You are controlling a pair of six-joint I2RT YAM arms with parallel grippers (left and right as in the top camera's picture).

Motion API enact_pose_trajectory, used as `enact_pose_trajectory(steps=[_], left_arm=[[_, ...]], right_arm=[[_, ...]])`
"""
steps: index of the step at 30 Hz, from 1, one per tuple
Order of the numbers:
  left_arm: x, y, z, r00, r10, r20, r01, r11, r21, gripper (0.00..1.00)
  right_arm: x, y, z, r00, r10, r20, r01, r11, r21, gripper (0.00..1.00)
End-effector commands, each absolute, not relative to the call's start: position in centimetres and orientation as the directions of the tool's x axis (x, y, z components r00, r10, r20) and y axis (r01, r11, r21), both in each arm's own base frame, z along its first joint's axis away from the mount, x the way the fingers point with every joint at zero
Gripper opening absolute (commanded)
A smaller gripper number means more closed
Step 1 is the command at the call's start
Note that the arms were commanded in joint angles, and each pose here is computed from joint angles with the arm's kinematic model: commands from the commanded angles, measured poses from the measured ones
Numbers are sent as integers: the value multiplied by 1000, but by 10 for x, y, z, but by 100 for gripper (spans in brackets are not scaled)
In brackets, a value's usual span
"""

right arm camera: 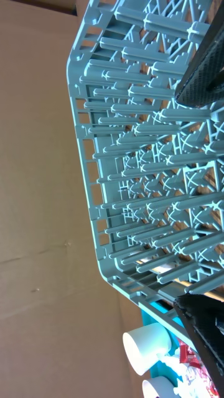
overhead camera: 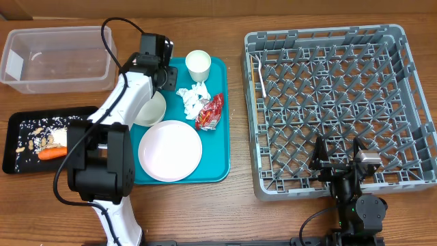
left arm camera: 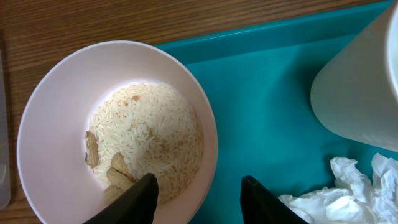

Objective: Sort waste into correct bins and load items into the dishwasher rack
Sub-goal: 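Position the left gripper over the pink bowl of rice and grasp its rim, then lift the pink bowl and carry it over the black tray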

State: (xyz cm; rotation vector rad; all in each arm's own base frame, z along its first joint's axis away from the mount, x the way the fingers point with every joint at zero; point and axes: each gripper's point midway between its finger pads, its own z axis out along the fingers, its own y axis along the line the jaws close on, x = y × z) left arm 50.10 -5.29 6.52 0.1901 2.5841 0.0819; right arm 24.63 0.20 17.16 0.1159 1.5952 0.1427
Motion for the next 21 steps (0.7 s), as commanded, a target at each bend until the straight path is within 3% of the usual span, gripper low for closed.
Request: enact_pose_trajectory(steps=[1,13,21], left_arm=[[503,-47,59,-847,167,-505,123,985,118,47],[498,-45,32,-875,170,-454,131,985,117,46],[505,-44,37,-859,198,-472,149,979,140,38]], right_arm=[[247,-1,169,-25,168,-985,0,986,168,100],[247,-1,170,-24,168,-985,0,986,168,100],[247,-1,169,-25,168,-985,0,986,168,100]])
